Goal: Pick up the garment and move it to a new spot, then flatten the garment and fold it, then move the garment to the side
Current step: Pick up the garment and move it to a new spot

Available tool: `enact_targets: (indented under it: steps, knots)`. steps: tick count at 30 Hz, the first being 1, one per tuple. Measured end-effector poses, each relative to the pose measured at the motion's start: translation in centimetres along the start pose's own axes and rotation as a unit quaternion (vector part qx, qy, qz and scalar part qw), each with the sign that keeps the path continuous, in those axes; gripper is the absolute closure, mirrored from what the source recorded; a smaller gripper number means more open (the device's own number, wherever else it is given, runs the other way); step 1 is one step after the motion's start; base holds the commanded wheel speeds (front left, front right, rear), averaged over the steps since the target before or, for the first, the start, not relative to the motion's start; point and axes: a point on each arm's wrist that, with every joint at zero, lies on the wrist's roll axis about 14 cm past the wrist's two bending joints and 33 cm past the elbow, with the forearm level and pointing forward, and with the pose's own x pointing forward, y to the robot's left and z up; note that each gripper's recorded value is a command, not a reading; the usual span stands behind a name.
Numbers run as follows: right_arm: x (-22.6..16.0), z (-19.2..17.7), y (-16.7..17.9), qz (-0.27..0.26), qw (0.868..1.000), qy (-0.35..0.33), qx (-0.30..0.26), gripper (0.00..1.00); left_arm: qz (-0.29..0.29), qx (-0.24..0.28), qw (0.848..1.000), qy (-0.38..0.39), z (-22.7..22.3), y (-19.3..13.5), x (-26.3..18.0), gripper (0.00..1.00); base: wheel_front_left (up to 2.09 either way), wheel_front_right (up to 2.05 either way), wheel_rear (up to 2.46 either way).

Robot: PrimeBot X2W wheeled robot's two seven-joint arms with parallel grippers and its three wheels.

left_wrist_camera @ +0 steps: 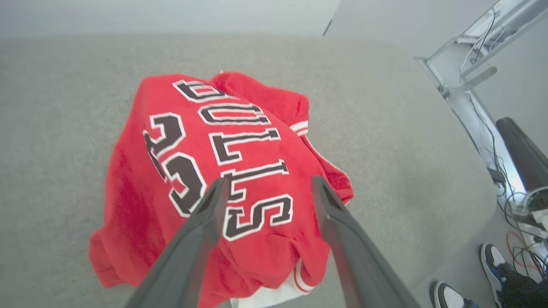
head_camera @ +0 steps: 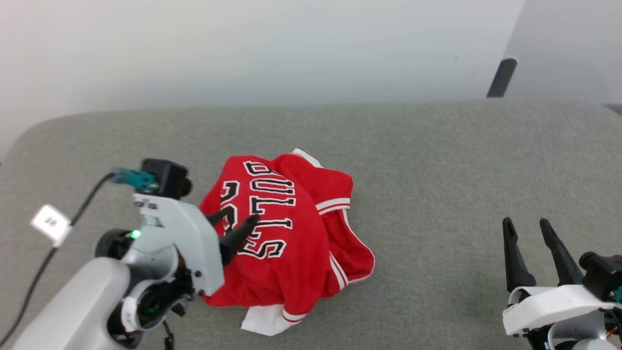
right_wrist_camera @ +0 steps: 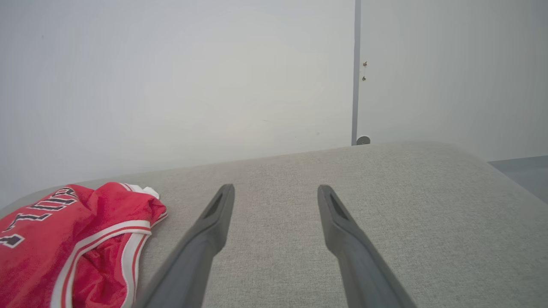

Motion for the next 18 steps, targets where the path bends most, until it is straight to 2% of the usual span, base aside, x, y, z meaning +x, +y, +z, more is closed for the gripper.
enact_targets:
  steps: [7, 12, 18]
  knots:
    - [-0.4, 0.6, 2.3, 0.033, 0.999, -0.003, 0.0, 0.0, 0.037, 0.01, 0.989, -0.14, 4.2, 2.0, -4.8, 0.0, 0.0, 0.0, 0.0]
    - [-0.4, 1.0, 3.9, 0.057, 0.998, -0.005, 0.0, 0.0, 0.074, 0.007, 0.973, -0.22, 5.2, 4.1, -8.6, 0.0, 0.0, 0.0, 0.0]
    - [-0.4, 1.5, 5.5, 0.079, 0.997, -0.013, -0.001, 0.0, 0.118, 0.028, 0.948, -0.294, 4.9, 5.8, -12.7, 0.0, 0.0, 0.0, 0.0]
